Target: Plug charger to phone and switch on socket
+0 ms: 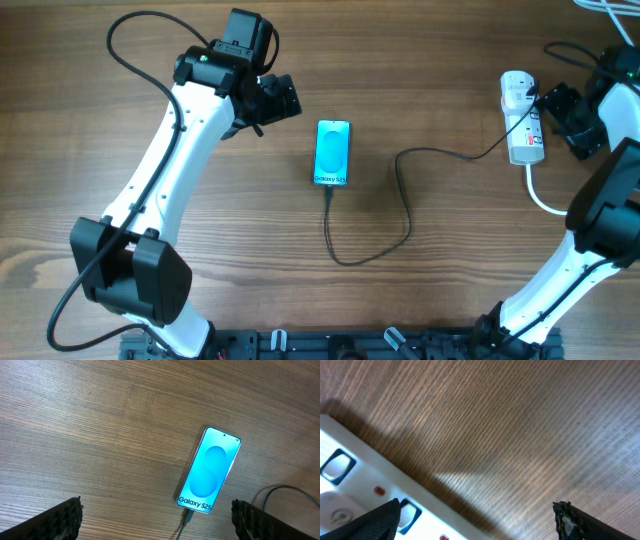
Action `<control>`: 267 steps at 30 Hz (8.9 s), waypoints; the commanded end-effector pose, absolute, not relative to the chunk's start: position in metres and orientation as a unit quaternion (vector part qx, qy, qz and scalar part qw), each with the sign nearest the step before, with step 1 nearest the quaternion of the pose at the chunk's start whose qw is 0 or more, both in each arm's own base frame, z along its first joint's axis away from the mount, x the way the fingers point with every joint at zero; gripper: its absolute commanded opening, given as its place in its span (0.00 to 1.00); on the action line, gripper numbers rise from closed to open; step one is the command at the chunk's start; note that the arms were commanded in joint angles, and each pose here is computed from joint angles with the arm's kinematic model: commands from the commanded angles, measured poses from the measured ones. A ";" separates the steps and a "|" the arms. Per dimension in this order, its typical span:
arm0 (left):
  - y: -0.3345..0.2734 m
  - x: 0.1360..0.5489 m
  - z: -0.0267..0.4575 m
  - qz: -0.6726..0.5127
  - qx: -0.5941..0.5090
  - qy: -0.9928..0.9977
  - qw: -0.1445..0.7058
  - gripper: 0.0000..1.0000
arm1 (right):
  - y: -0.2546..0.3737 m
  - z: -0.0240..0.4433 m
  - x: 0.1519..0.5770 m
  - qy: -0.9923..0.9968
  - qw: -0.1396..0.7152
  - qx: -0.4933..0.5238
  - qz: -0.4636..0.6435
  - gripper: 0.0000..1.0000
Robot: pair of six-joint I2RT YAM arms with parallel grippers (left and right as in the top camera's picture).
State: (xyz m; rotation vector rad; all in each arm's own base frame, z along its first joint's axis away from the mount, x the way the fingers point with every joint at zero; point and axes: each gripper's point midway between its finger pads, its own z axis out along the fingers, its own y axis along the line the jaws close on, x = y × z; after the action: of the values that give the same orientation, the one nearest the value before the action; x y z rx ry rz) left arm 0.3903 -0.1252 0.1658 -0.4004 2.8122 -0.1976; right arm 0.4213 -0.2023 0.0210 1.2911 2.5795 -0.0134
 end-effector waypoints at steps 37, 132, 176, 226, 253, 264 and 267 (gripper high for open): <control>-0.126 0.390 0.159 -0.068 -0.145 0.977 0.138 1.00 | -0.167 0.016 0.397 0.893 0.065 0.442 0.055 1.00; -0.126 0.390 0.159 -0.068 -0.145 0.977 0.138 1.00 | 0.027 0.197 0.243 0.671 0.737 -0.064 0.056 1.00; -0.107 0.356 0.195 -0.056 -0.142 0.974 0.165 1.00 | 0.017 0.177 0.246 0.702 0.709 -0.041 0.040 1.00; -0.007 0.242 0.157 -0.137 -0.113 0.739 0.650 1.00 | 0.017 0.177 0.246 0.702 0.709 -0.041 0.040 0.99; 0.003 0.246 0.156 -0.015 -0.018 0.733 0.680 1.00 | 0.017 0.177 0.246 0.702 0.710 -0.041 0.040 1.00; 0.002 0.246 0.157 -0.017 -0.017 0.732 0.681 1.00 | 0.017 0.177 0.246 0.702 0.710 -0.041 0.040 1.00; 0.002 0.246 0.157 -0.017 -0.017 0.732 0.681 1.00 | 0.017 0.177 0.246 0.702 0.710 -0.041 0.040 1.00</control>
State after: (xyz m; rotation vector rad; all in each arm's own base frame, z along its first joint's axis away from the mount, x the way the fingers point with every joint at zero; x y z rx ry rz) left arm 0.2461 -0.0027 0.1594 -0.0351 1.6443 -0.0718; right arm 0.2461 0.0173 0.1749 -0.0821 1.5713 0.1024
